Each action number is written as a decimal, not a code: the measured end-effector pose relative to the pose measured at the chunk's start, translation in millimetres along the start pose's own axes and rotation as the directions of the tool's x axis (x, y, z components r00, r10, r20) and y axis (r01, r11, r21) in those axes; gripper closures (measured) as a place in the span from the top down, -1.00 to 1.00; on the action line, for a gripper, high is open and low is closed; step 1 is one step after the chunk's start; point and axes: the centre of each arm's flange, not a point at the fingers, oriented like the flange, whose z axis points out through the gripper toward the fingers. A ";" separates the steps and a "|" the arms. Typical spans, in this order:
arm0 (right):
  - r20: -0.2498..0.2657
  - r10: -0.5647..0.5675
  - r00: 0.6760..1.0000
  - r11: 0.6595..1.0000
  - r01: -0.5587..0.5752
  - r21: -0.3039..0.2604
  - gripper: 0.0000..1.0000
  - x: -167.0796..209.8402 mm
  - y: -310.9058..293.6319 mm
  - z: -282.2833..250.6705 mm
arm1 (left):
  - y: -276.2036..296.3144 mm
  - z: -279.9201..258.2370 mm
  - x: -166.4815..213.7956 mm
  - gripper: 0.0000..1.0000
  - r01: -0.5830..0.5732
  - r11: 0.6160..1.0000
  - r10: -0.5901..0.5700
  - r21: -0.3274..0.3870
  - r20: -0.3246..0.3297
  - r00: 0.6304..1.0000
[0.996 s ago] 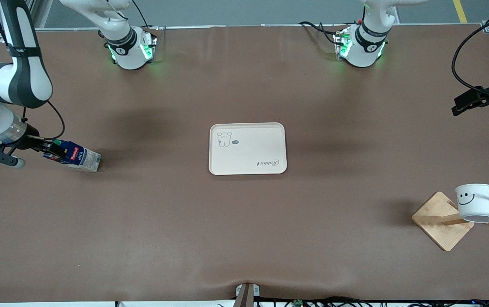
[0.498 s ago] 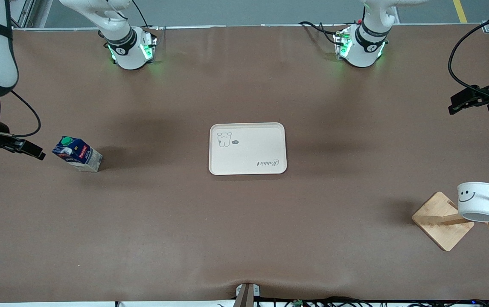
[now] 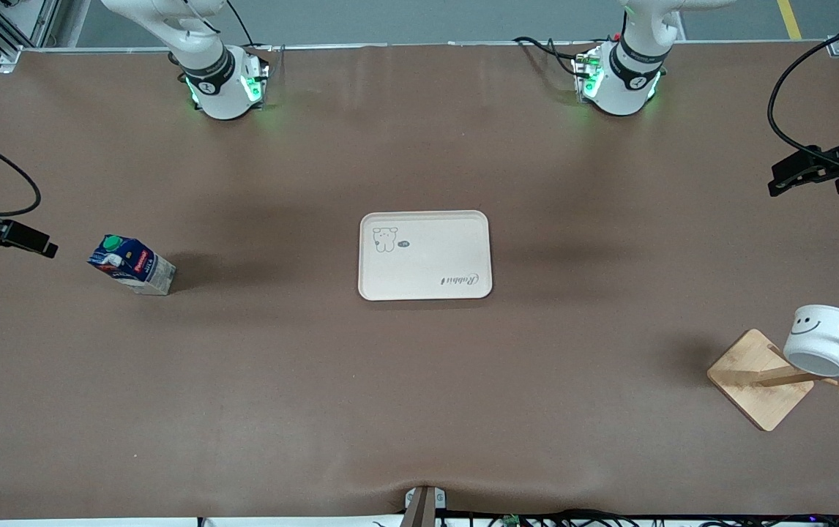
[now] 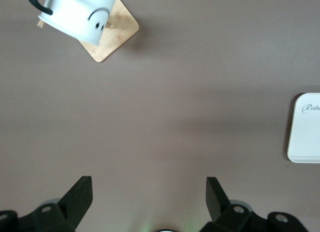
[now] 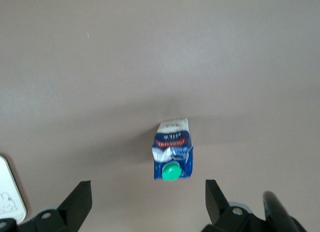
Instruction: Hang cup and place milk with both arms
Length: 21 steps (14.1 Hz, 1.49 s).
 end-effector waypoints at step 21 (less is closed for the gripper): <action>-0.035 -0.063 0.997 0.998 0.063 0.012 1.00 -76.7 -13.9 -102.5 | 11.2 -1.7 0.0 1.00 -0.019 1.000 0.019 0.001 -0.004 1.000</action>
